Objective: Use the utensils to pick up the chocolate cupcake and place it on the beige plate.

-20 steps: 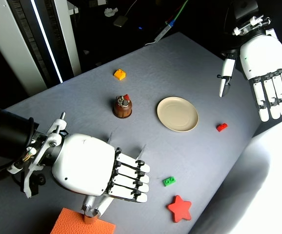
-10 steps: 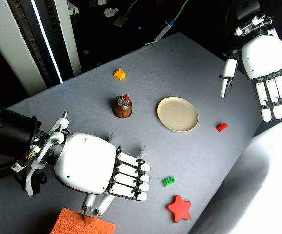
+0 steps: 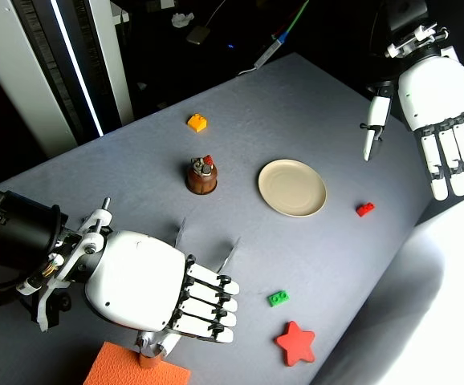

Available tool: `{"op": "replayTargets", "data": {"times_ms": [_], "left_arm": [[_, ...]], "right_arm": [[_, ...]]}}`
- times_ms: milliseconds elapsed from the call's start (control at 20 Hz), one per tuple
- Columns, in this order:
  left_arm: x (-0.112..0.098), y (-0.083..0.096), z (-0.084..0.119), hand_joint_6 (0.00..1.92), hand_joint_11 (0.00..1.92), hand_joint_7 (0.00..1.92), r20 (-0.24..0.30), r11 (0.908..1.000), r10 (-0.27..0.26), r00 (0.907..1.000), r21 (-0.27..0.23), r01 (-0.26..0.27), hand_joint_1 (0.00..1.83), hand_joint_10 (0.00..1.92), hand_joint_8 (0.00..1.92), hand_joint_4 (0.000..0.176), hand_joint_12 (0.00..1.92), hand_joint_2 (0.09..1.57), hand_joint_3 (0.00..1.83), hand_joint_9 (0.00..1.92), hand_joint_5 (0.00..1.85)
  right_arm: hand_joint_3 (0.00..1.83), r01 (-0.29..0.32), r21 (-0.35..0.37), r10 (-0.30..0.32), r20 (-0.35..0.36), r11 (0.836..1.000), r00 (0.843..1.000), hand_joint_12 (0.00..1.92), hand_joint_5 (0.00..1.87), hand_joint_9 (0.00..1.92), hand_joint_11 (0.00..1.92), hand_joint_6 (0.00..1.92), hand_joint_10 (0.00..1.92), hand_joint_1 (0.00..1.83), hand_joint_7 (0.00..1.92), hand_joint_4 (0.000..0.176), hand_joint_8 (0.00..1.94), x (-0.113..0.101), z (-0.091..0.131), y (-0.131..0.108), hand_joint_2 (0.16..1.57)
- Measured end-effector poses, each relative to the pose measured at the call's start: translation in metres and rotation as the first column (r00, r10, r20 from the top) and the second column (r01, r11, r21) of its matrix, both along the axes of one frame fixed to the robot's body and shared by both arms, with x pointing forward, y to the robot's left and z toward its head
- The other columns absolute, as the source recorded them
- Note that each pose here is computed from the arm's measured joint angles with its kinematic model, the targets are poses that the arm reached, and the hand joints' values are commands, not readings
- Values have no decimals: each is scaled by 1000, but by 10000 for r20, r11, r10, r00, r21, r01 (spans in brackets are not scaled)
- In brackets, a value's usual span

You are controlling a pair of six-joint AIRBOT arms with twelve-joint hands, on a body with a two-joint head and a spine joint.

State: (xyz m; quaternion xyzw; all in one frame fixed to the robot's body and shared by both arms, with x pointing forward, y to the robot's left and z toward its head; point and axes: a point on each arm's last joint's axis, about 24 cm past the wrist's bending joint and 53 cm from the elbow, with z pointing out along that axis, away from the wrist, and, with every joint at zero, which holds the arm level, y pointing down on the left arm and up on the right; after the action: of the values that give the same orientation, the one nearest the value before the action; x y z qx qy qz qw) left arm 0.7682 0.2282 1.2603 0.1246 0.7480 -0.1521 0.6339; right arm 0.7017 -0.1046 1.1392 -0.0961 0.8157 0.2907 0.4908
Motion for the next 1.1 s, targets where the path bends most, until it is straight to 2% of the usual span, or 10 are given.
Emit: {"op": "replayTargets", "data": {"times_ms": [150,550,850,950,1000,1100], "left_arm": [[0,0,0,1,0,6,4,10000,6,10000,3,-6,299,0,0,0,96,1124,1,15,47],[0,1,0,1,0,28,-13,10000,19,10000,14,-19,282,1,1,0,151,1129,0,37,67],[1,2,0,0,0,26,42,9999,12,10000,119,-13,287,1,0,0,129,1121,0,34,64],[1,2,0,1,0,22,40,9999,13,10000,116,-13,298,1,1,0,128,1125,0,32,62],[1,2,0,1,0,24,43,9999,8,10000,123,-9,289,2,1,0,135,1127,0,34,63],[1,2,0,1,0,32,42,9999,12,10000,119,-13,318,0,1,0,153,1122,0,41,75]], "right_arm": [[2,2,-21,-2,-14,10000,10000,0,0,0,0,0,0,910,0,0,0,0,-1,0,1094],[3,158,-7,-158,-40,9999,9999,0,7,0,0,2,0,961,0,0,0,3,-2,-3,1111],[3,82,-204,-80,109,9998,9999,32,72,77,44,8,12,949,79,0,11,3,-2,-3,1103],[0,123,-253,-120,131,9996,9998,64,108,110,45,4,1,971,113,0,0,4,-2,-3,1090],[0,115,-290,-110,157,9995,9998,218,127,127,8,0,0,966,128,0,0,4,-2,-3,1093],[0,92,-352,-84,202,9993,9998,295,148,127,0,4,2,971,138,0,2,4,-2,-3,1101]]}}
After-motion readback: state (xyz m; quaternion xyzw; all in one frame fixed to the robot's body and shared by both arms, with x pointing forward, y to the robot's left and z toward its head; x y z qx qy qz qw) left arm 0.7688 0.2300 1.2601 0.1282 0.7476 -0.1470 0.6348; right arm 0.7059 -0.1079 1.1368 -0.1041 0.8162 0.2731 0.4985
